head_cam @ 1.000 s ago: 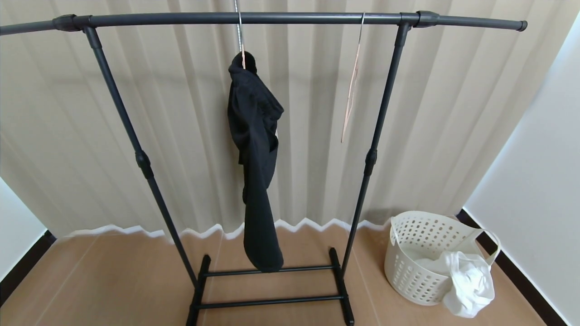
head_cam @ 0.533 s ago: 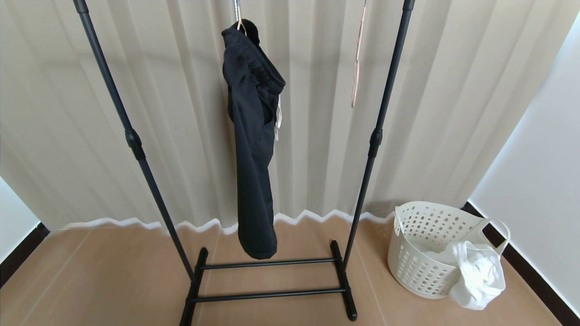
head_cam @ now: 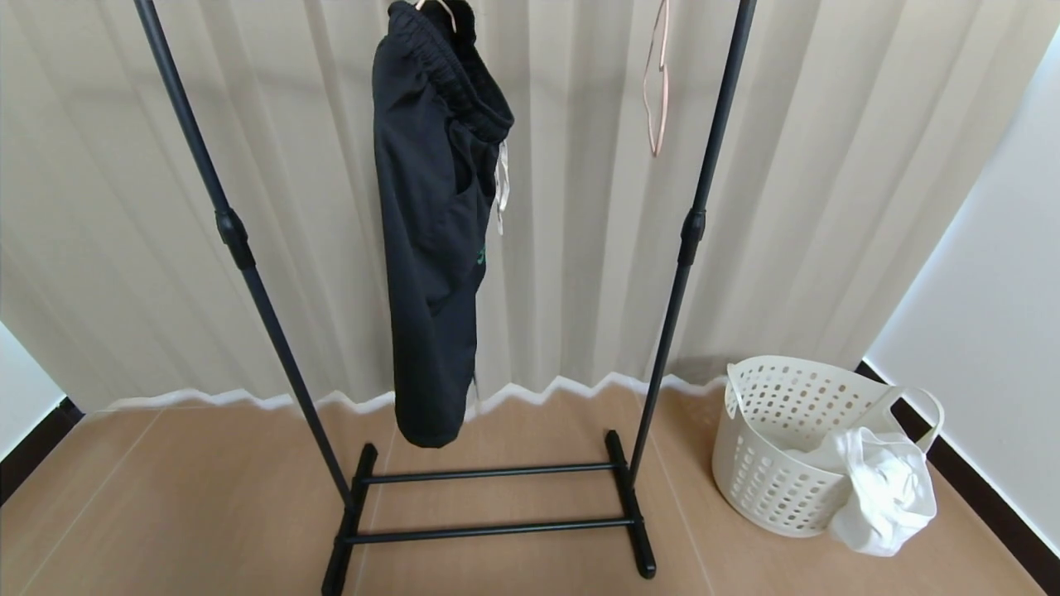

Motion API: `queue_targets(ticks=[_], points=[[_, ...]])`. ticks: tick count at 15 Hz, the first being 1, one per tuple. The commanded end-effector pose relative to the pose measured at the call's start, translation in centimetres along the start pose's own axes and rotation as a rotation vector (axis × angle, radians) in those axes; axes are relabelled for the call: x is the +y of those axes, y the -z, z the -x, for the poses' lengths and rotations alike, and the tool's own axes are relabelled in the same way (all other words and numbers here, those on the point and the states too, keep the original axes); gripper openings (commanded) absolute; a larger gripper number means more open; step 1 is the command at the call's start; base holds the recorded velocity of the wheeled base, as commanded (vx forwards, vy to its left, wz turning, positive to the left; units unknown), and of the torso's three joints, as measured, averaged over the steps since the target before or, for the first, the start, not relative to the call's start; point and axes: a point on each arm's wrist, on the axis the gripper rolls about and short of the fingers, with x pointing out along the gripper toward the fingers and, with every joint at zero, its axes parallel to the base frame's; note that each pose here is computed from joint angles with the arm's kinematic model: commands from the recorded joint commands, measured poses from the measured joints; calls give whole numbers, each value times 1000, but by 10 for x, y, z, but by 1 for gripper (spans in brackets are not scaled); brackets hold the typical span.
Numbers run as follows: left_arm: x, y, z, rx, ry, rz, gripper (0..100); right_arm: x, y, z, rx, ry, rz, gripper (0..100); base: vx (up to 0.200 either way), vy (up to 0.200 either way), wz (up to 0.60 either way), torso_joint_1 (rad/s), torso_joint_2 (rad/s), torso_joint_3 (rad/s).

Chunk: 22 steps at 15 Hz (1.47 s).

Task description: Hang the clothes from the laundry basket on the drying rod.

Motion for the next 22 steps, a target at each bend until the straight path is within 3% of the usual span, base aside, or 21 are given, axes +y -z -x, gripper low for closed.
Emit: queue_targets(ticks=[1,7,11,22], points=[[0,0,0,1,0,0,100,0,0,0,1,-1,1,100,0,0,-600,7,27,22],[0,0,0,1,0,0,100,0,0,0,1,-1,1,100,0,0,-600,2,2,6],[0,0,0,1,0,-1,100,0,0,0,1,-1,1,100,0,0,0,0,0,0],[0,0,0,2,-1,2,100,0,0,0,1,-3,2,100,0,-200,0,3,1,2]])
